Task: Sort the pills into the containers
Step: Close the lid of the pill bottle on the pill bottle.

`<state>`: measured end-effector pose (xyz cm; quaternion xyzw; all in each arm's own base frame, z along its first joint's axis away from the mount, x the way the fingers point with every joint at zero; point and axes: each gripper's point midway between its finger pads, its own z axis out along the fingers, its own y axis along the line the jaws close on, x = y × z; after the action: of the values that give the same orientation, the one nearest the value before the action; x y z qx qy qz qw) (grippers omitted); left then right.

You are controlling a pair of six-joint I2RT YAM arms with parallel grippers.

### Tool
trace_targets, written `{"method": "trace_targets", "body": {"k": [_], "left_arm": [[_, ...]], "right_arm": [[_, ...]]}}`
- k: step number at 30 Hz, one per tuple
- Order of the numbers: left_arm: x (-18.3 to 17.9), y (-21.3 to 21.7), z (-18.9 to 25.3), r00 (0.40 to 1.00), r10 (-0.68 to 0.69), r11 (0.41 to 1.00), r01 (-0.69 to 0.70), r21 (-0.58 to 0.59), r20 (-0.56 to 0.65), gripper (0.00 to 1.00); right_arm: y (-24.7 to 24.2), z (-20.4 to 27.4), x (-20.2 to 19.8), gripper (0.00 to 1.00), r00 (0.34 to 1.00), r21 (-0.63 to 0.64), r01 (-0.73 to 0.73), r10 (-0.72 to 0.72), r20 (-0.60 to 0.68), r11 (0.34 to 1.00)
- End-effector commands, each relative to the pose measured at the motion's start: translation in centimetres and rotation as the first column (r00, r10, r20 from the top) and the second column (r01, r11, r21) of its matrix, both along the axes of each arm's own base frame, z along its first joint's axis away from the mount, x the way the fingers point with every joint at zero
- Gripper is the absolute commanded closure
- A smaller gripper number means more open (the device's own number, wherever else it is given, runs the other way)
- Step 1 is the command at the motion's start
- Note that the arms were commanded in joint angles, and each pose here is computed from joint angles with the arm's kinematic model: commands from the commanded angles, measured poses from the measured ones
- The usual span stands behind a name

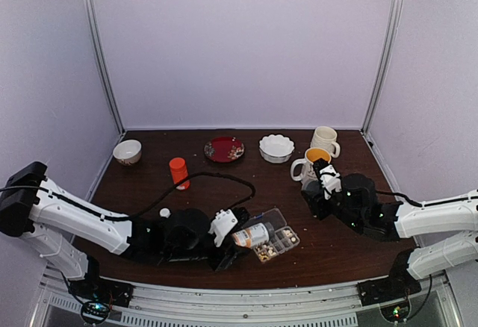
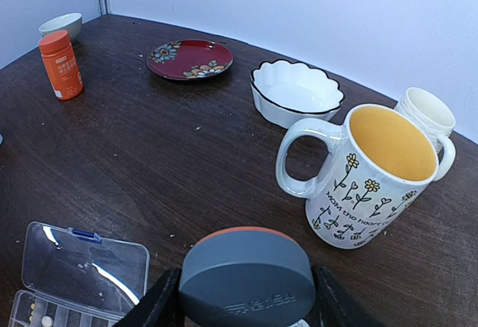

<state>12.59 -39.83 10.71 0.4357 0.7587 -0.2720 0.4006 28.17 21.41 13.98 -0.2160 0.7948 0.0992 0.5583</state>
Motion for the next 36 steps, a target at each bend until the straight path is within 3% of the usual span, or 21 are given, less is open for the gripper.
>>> {"method": "trace_targets", "body": {"k": [1,12,18,23,28,32,36], "left_arm": [[1.4,-0.5,6.6,0.992,0.056,0.973,-0.028,-0.230,0.115,1.00],[1.7,4.7,17.1,0.928,0.183,0.858,0.011,-0.514,0.325,1.00],[1.0,8.1,26.5,0.806,0.295,0.787,0.100,-0.609,0.513,1.00],[-1.1,11.9,32.4,0.720,0.346,0.713,0.216,-0.667,0.602,1.00],[-2.1,14.6,33.2,0.703,0.390,0.646,0.252,-0.721,0.595,1.00],[-1.7,13.3,31.5,0.726,0.361,0.671,0.234,-0.704,0.585,1.00],[-1.6,12.3,29.6,0.779,0.315,0.668,0.223,-0.710,0.542,1.00]], "right_arm": [[0.1,1.2,0.6,1.00,1.000,0.014,0.010,-0.010,0.023,1.000],[0.1,1.0,0.6,1.00,1.000,0.015,0.013,-0.013,0.021,1.000],[0.2,0.9,0.6,1.00,1.000,0.014,0.010,-0.010,0.016,1.000],[0.1,0.8,0.6,1.00,1.000,0.007,0.012,-0.012,0.016,1.000],[0.2,0.9,0.6,1.00,1.000,0.009,0.008,-0.009,0.018,1.000],[0.9,1.3,0.1,1.00,0.999,0.034,-0.046,0.046,0.020,0.998],[4.5,2.9,-3.2,1.00,0.951,0.116,-0.308,0.310,-0.004,0.944]]}}
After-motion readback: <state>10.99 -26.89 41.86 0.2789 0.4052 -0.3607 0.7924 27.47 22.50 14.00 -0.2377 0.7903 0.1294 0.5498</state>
